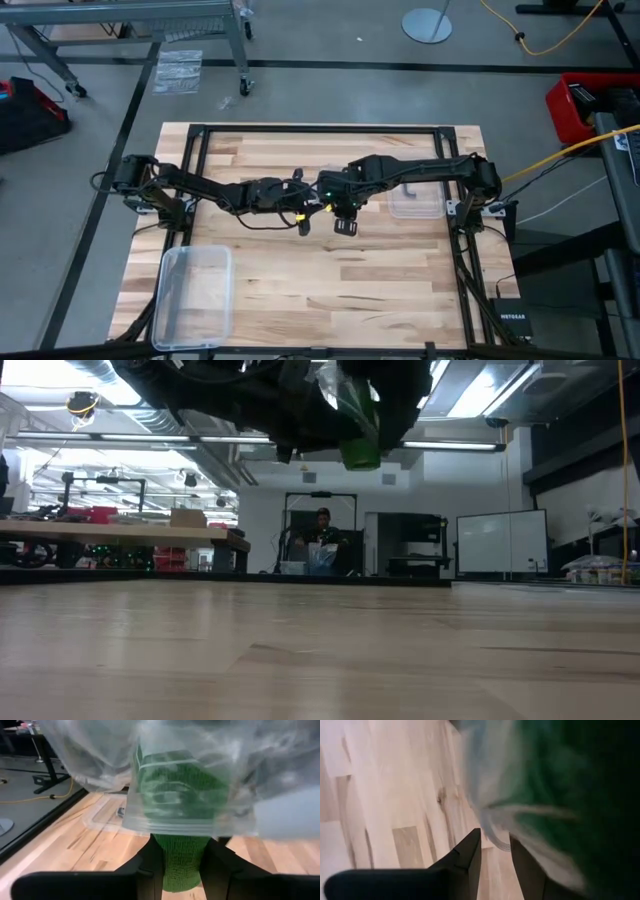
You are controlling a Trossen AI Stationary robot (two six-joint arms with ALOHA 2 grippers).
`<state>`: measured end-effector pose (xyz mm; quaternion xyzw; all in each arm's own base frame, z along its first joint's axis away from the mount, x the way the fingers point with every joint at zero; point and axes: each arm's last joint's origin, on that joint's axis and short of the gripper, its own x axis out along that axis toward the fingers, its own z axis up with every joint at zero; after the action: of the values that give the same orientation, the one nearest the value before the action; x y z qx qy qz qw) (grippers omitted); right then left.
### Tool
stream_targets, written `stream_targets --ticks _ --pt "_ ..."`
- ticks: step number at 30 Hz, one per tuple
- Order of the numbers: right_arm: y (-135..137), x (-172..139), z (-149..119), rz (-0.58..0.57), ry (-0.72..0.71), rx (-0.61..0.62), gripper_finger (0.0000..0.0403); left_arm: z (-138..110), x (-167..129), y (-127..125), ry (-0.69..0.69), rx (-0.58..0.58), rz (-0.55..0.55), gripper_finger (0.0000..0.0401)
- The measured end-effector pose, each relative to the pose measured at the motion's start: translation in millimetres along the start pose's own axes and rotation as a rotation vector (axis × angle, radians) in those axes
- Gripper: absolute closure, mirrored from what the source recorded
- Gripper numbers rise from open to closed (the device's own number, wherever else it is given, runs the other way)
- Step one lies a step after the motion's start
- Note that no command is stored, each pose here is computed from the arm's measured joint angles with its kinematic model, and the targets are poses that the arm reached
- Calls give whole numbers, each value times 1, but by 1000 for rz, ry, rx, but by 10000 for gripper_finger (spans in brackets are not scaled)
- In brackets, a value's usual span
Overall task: Roll bandage
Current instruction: Put the bandage into the zip bag
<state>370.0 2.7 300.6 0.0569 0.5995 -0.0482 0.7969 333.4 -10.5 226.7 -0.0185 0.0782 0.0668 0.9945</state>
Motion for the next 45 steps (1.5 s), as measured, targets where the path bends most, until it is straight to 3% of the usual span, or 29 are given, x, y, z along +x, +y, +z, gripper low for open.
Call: stream_targets --ticks 24,36,45 --pt "0 8 1 16 -26 10 291 0 -1 0 10 11 4 317" --pt "0 8 3 2 -41 62 165 -1 -1 1 17 41 28 317" --pt "0 -20 7 41 -32 109 141 6 -1 8 -27 -2 51 317"
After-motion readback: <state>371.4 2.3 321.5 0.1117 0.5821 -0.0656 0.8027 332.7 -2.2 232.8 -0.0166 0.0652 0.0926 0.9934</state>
